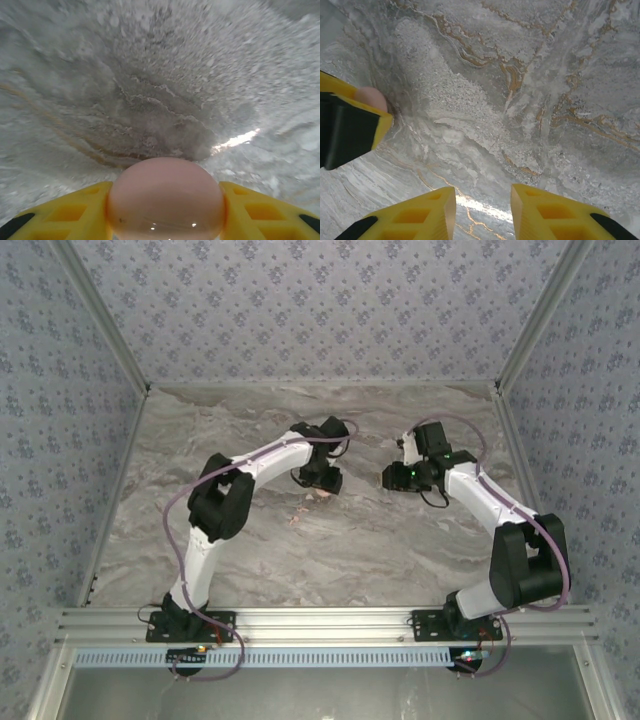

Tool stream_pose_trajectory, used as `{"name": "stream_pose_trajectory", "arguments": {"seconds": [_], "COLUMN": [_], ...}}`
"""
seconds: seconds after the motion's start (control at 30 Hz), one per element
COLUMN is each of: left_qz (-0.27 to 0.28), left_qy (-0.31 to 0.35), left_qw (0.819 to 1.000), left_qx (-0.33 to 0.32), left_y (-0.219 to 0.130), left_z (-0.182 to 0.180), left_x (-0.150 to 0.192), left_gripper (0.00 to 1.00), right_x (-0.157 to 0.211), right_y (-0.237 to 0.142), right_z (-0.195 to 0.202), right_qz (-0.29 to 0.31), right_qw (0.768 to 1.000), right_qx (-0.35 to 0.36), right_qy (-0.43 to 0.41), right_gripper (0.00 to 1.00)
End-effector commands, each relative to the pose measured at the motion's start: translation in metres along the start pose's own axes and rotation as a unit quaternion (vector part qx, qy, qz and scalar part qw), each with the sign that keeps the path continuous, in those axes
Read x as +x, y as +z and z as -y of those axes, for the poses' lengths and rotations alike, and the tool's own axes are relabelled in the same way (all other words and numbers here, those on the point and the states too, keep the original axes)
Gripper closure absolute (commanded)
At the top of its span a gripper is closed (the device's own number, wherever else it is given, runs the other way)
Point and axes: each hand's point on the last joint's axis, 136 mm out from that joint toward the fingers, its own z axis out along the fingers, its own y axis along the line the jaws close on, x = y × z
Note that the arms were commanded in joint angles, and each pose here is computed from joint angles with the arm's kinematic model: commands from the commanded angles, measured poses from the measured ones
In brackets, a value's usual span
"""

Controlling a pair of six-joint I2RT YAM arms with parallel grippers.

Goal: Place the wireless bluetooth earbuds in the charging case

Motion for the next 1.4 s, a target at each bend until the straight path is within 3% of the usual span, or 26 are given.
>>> {"name": "stream_pose_trajectory", "arguments": {"seconds": [0.0, 0.23, 0.47, 0.87, 1.0, 1.1, 1.37], "left_qz": [0.001, -0.019, -0.017, 0.056, 0.070, 0.071, 0.045], "left_qy": [-0.015, -0.017, -0.011, -0.018, -0.041, -0.063, -0.084], "left_qw": [1.000, 1.000, 1.000, 0.997, 0.994, 0.992, 0.991], "left_qx": [0.003, -0.007, 0.003, 0.058, 0.073, 0.083, 0.094], "left_y": [-0.002, 0.014, 0.014, -0.047, -0.059, -0.058, -0.028], "left_z": [0.009, 0.011, 0.015, 0.008, -0.012, -0.028, -0.041], "left_x": [-0.004, 0.002, 0.000, -0.030, -0.033, -0.032, -0.021], "left_gripper": [0.52, 0.51, 0.37, 0.32, 0.38, 0.50, 0.68], "right_x": [0.003, 0.006, 0.008, 0.014, 0.019, 0.023, 0.030], "right_y": [0.002, 0.006, 0.010, 0.023, 0.036, 0.048, 0.084], "right_z": [0.004, 0.004, 0.004, -0.010, -0.022, -0.034, -0.067], "right_qz": [0.000, -0.007, -0.015, -0.040, -0.057, -0.073, -0.109], "right_qw": [1.000, 1.000, 1.000, 0.998, 0.997, 0.996, 0.992], "right_qx": [0.002, -0.004, -0.006, -0.038, -0.047, -0.055, -0.059], "right_qy": [0.012, 0.016, 0.017, 0.015, 0.009, 0.001, -0.004], "right_gripper": [0.65, 0.64, 0.63, 0.62, 0.62, 0.63, 0.70]}}
